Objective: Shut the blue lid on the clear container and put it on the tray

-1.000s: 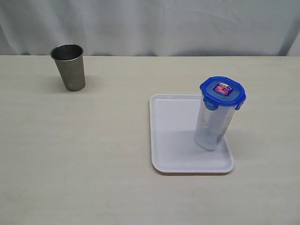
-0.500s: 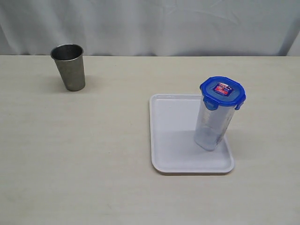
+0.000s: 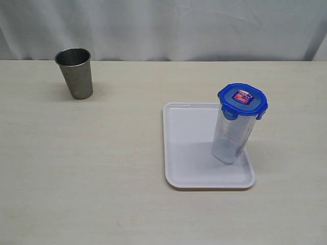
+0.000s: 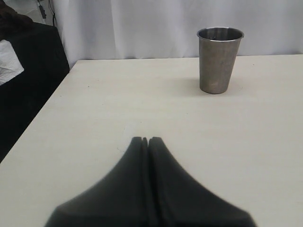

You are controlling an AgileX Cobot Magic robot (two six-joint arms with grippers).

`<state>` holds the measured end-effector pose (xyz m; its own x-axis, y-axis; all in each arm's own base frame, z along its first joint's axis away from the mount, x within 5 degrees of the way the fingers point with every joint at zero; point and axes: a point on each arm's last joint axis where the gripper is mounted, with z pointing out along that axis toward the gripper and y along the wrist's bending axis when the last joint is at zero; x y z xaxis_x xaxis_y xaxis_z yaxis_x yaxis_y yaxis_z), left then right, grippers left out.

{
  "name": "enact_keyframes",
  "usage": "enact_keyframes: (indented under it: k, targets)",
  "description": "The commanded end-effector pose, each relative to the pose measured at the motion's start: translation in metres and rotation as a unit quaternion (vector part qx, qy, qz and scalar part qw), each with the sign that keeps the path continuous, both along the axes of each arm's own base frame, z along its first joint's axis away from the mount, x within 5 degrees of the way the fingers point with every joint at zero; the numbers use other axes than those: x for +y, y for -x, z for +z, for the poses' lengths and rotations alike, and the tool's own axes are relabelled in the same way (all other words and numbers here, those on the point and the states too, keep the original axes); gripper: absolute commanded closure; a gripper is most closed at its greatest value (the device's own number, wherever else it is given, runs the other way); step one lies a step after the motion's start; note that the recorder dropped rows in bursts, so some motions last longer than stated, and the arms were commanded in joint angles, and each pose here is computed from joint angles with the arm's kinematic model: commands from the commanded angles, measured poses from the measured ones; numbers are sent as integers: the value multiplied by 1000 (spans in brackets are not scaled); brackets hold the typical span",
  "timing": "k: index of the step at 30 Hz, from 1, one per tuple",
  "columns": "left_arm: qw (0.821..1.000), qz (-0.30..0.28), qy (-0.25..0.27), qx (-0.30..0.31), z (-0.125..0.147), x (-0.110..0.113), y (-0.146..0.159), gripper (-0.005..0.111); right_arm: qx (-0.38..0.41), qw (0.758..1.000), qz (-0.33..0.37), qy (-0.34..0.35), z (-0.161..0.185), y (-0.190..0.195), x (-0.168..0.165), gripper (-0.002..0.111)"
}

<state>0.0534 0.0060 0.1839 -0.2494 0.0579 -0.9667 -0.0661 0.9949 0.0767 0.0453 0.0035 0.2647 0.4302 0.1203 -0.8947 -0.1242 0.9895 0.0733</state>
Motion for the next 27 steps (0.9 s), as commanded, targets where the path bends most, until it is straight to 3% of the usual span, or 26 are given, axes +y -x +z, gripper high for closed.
enact_keyframes:
  k: [1,7,14,18,27]
  targets:
    - [1000,1,0,-4,0,0,0,107,50,998,-3,36,-28,-5,3,104]
    - [1000,1,1,-4,0,0,0,107,169,983,-20,67,-50,-11,1,104]
    - [1000,1,1,-4,0,0,0,107,302,949,-34,78,-75,-10,-3,104]
    - [1000,1,1,-4,0,0,0,107,342,937,-34,69,-82,-8,-3,104]
    - [1000,1,1,-4,0,0,0,107,348,936,-29,34,-83,-8,-3,104]
